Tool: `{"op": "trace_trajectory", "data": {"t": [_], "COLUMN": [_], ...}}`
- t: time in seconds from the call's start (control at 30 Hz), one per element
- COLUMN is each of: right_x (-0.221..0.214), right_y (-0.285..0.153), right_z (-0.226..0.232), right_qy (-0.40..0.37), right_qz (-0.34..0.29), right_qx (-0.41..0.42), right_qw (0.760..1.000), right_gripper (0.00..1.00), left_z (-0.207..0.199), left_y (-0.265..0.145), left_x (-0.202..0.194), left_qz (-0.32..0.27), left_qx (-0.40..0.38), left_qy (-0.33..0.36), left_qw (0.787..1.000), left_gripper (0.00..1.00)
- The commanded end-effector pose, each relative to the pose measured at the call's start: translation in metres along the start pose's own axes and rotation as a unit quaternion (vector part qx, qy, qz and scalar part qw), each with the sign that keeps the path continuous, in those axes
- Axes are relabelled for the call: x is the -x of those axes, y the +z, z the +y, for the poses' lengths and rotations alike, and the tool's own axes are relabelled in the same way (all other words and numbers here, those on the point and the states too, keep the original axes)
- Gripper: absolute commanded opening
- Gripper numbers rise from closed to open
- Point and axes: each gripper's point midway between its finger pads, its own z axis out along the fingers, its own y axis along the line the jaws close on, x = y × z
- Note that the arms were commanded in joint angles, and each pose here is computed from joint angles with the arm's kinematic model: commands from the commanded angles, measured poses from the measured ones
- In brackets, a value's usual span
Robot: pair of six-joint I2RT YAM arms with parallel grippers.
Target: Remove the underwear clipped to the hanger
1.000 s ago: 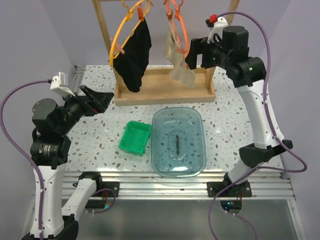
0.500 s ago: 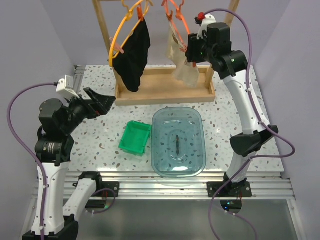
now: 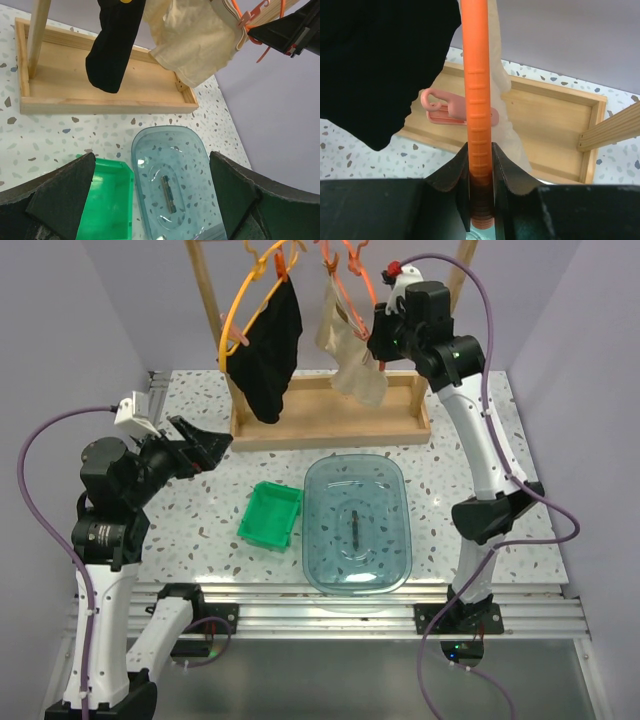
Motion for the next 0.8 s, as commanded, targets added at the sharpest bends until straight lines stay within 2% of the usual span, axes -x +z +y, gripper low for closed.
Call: {"op": "trace_trajectory", "data": {"t": [0.0, 0.13, 0.37, 0.7, 0.77], "right_x": [0.024, 0.058, 0.091, 0.109, 0.104], "right_y": [-0.017, -0.053, -0.097, -0.079, -0.075], "right_z": [0.010, 0.020, 0.022, 0.019, 0.021], "right_qy": [0.023, 0.039, 0.052, 0.060, 0.058], "right_qz": [-0.035, -0.100, -0.164, -0.196, -0.181], "right_qx": [0.023, 0.048, 0.058, 0.048, 0.050], "right_qw": [0.999, 0.993, 0.983, 0.978, 0.981], "right_gripper": [0.00, 0.00, 0.00, 0.00, 0.00], "left_z": [-0.011, -0.017, -0.022, -0.018, -0.017], "left_y": [-0.001, 0.002, 0.010, 0.022, 0.024], "left_x": [0.005, 0.009, 0.014, 0.008, 0.007], "left_qz": [-0.004, -0.009, -0.006, 0.006, 0.009], "left_qx": [-0.025, -0.038, -0.047, -0.049, -0.049], "left_qy": [0.017, 0.022, 0.028, 0.025, 0.027], "left_qw": [1.000, 0.999, 0.998, 0.998, 0.998], "left_gripper": [1.00, 1.00, 1.00, 1.00, 1.00]}}
